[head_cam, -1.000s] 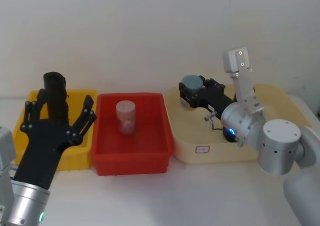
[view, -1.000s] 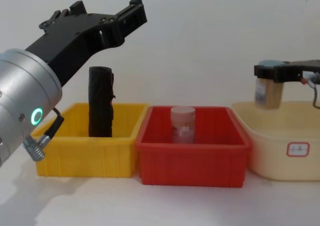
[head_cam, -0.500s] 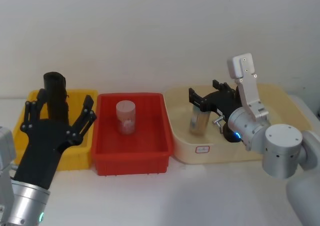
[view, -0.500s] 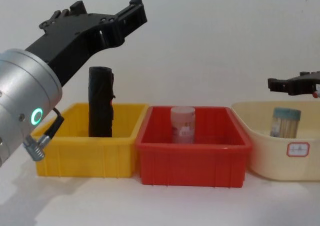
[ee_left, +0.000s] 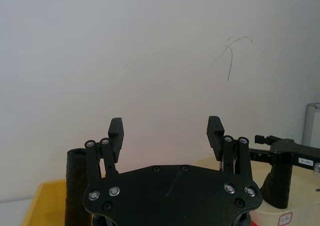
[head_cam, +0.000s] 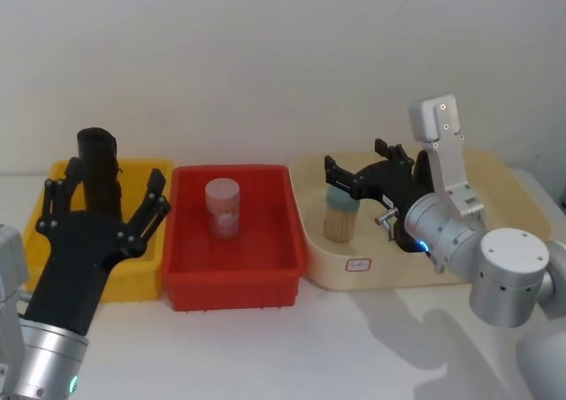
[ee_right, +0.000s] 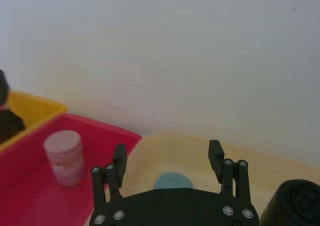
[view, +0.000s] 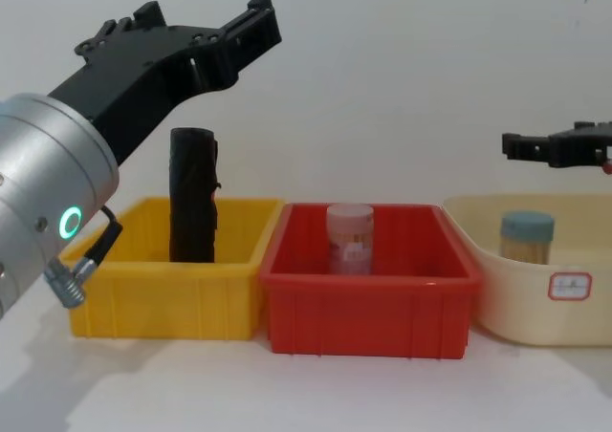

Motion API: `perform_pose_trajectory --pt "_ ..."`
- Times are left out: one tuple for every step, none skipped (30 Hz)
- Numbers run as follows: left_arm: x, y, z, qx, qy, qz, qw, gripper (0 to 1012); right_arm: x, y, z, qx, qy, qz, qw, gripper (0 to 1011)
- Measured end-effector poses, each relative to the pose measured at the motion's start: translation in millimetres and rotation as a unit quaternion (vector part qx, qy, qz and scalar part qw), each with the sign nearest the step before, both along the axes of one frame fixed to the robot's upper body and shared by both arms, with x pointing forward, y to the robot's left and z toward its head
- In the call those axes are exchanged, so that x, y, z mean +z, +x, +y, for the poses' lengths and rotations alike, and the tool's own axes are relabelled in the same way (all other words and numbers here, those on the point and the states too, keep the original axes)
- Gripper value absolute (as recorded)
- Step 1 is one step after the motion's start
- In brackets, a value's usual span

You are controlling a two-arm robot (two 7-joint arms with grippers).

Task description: Pick up the garbage bag with the one hand and transfer it to the other hand.

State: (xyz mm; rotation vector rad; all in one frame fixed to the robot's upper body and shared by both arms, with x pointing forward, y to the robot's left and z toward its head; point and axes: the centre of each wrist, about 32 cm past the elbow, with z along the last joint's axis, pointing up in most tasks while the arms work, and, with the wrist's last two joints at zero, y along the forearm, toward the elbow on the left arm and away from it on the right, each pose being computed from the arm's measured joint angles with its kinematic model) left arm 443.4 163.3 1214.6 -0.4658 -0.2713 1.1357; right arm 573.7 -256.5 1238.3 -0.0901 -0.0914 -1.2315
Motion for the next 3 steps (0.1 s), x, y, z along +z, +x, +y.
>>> perform_pose_trajectory --pt "0.0 0.0 0.0 0.0 0.0 0.0 1.0 1001 1.4 -2.7 1.0 0.004 0.003 -0.002 1.0 1000" --pt "0.0 0.0 0.0 0.0 0.0 0.0 1.0 1001 2.1 -5.1 1.9 0.008 0.006 -0.003 0.9999 1000" --pt "0.0 0.0 0.0 0.0 0.0 0.0 1.0 1001 2.6 -6.1 2.3 0.01 0.007 -0.003 0.9999 1000"
